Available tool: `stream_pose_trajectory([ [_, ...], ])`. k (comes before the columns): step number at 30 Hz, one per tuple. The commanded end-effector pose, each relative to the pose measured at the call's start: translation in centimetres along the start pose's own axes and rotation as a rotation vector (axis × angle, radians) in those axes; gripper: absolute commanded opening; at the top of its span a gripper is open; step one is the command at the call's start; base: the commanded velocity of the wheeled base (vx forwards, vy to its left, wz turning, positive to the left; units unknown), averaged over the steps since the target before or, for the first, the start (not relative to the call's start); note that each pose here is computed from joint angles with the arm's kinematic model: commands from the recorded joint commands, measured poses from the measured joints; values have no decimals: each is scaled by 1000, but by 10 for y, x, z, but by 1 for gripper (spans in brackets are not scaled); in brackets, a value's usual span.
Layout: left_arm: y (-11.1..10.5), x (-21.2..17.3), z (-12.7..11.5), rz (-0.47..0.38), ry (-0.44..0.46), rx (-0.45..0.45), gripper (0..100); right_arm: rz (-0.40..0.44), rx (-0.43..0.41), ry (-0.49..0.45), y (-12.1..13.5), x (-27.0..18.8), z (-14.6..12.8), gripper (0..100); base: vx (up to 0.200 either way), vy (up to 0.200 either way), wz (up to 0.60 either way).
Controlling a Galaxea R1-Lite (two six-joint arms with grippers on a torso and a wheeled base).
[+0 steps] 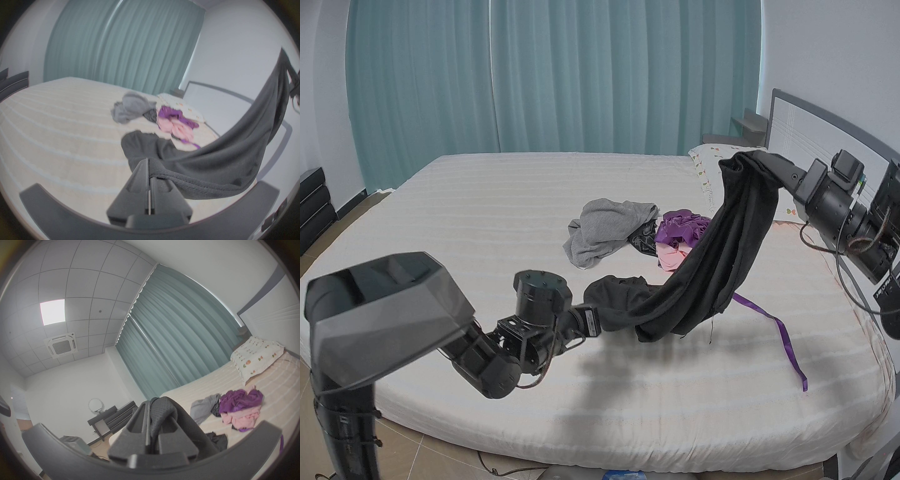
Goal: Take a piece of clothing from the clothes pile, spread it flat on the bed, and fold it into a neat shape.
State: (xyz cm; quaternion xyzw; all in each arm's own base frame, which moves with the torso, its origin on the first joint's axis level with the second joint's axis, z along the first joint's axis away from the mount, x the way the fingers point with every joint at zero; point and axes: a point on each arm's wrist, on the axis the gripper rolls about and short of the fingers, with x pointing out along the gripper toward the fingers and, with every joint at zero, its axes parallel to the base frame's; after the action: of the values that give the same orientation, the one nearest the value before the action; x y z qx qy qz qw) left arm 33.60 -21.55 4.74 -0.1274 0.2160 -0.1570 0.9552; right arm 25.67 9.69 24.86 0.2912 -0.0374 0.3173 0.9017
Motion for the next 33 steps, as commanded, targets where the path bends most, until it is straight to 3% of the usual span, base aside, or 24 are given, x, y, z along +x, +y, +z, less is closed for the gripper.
stream_pose_trajectory([
  [1, -3, -58, 98, 21, -264, -89, 0, -1, -41, -102, -6, 22, 33, 0, 0, 0, 0],
  [5, -7, -86, 143, 2, -398, -123, 0, 36, -62, -159, 6, 21, 50, 0, 0, 0, 0],
  [8, -7, -96, 149, -5, -424, -154, 0, 14, -46, -113, 1, 17, 38, 0, 0, 0, 0],
  [12, -2, -88, 128, 3, -353, -231, 0, -66, -8, 19, -22, 8, -2, 0, 0, 0, 0],
  [14, -1, -86, 123, 4, -339, -246, 0, -75, 2, 40, -25, 7, -8, 0, 0, 0, 0],
  [16, -7, -76, 92, -2, -245, -296, 0, -98, 51, 164, -31, 7, -47, 0, 0, 0, 0],
  [19, -13, -72, 66, -5, -166, -294, 0, -106, 67, 223, -36, 9, -74, 0, 0, 0, 0],
  [23, -14, -73, 53, -9, -138, -316, 0, -135, 65, 217, -41, 5, -88, 0, 0, 0, 0],
  [28, -12, -77, 27, 11, -59, -317, 0, -211, 84, 286, -52, -13, -107, 0, 0, 0, 0],
  [33, -12, -81, 15, 2, -44, -304, 0, -240, 93, 337, -53, -17, -123, 0, 0, 0, 0],
])
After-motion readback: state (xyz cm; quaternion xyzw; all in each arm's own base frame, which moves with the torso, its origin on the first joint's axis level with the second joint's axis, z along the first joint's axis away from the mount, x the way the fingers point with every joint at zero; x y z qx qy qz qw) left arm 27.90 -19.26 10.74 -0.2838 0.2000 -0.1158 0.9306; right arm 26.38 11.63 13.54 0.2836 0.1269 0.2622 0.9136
